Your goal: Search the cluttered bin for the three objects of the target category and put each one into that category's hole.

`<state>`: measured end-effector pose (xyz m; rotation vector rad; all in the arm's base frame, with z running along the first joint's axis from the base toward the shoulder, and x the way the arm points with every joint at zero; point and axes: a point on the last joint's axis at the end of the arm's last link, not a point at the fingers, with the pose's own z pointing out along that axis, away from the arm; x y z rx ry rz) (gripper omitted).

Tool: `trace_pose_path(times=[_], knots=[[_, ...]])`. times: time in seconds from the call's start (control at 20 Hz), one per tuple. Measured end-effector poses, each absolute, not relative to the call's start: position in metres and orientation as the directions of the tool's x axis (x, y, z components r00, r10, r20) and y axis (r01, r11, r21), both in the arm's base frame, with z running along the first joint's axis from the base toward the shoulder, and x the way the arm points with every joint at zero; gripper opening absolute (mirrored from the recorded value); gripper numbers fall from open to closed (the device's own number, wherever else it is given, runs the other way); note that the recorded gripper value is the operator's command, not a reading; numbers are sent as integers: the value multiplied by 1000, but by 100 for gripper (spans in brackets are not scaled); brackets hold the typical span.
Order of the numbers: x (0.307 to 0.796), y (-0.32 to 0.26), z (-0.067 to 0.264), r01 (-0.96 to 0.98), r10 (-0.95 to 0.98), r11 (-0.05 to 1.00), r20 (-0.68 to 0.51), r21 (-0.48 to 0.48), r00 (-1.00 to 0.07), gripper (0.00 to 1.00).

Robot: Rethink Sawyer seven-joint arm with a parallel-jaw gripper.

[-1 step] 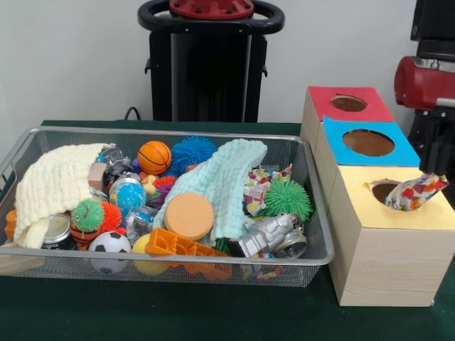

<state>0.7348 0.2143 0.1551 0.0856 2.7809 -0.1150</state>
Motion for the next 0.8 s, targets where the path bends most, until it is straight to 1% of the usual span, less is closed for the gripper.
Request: trace_pose_path(times=[0.5, 0.8], knots=[[738, 216, 133, 85, 59, 995, -333, -61, -941, 0], [729, 209, 117, 86, 61, 993, -263, -87, -963, 0]])
